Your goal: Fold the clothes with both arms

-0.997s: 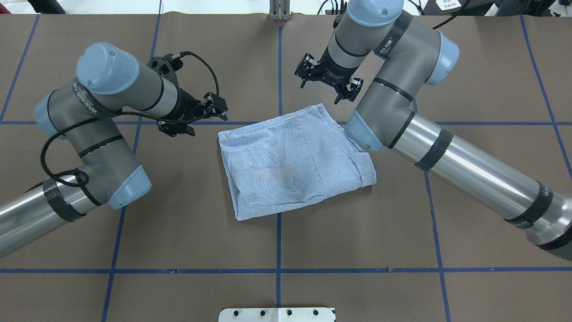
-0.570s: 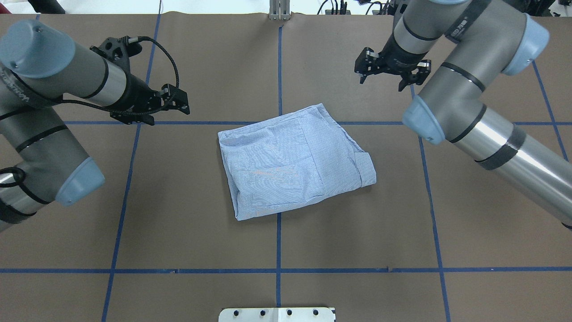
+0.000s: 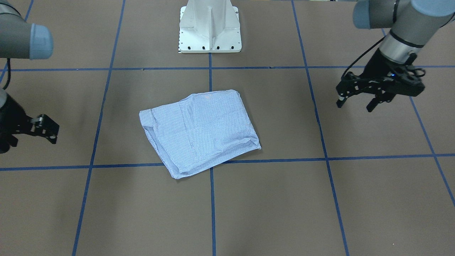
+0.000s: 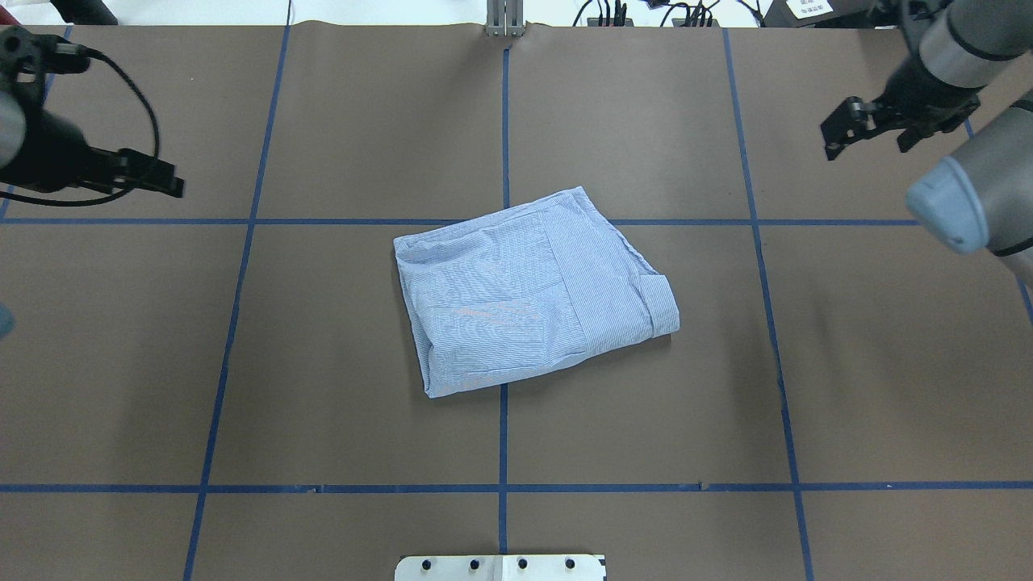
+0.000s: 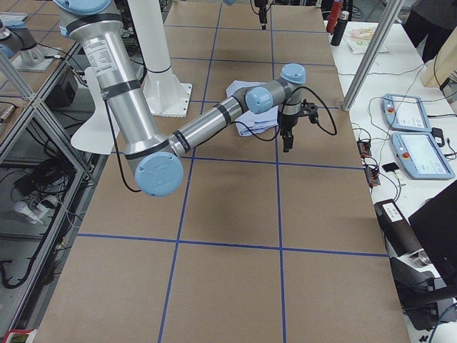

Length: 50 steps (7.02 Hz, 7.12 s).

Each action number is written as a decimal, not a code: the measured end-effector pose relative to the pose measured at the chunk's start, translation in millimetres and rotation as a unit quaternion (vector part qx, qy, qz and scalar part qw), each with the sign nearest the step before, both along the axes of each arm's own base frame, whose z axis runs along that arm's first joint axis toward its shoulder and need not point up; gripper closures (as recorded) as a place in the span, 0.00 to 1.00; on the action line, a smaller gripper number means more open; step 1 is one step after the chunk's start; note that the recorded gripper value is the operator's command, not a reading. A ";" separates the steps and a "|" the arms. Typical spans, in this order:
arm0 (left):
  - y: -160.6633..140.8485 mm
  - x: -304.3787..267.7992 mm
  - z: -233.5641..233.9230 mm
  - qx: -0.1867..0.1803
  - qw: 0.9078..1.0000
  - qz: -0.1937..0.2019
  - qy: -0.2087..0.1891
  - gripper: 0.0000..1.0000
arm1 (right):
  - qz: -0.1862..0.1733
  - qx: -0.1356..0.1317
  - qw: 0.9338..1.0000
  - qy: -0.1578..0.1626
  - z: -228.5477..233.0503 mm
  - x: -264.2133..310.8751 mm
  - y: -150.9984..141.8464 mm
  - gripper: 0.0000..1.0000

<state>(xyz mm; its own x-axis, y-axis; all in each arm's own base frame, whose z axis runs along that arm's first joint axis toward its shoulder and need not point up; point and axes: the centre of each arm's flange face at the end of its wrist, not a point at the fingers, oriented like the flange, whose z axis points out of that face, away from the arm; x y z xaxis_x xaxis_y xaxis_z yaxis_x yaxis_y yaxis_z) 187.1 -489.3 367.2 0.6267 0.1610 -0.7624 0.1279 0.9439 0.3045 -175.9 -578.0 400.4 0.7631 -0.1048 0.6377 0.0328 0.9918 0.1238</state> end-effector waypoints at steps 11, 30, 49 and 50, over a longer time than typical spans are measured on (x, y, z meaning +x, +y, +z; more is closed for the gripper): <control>43.5 -211.0 251.4 -0.045 0.992 0.040 -0.114 0.01 | -0.002 -0.049 0.998 -0.028 213.1 242.0 133.1 0.00; 65.9 -244.5 269.1 -0.103 0.981 0.112 -0.119 0.01 | 0.070 -0.076 0.994 -0.018 233.2 244.8 151.4 0.00; 79.5 -242.8 234.0 -0.155 0.983 0.080 -0.065 0.01 | 0.070 -0.075 0.995 -0.020 227.5 244.5 149.9 0.00; 80.1 -243.9 234.7 -0.147 0.983 0.086 -0.068 0.01 | 0.070 -0.075 0.995 -0.020 227.4 244.5 149.8 0.00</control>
<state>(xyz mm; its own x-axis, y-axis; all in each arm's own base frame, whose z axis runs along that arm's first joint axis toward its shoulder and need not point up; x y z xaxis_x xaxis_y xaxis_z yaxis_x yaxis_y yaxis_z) -56.8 -409.2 601.9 0.7083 0.0584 -0.7035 -0.0637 0.9978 0.0187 68.6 -428.2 627.8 0.7374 0.0986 0.6683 -0.1082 0.9938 -0.0273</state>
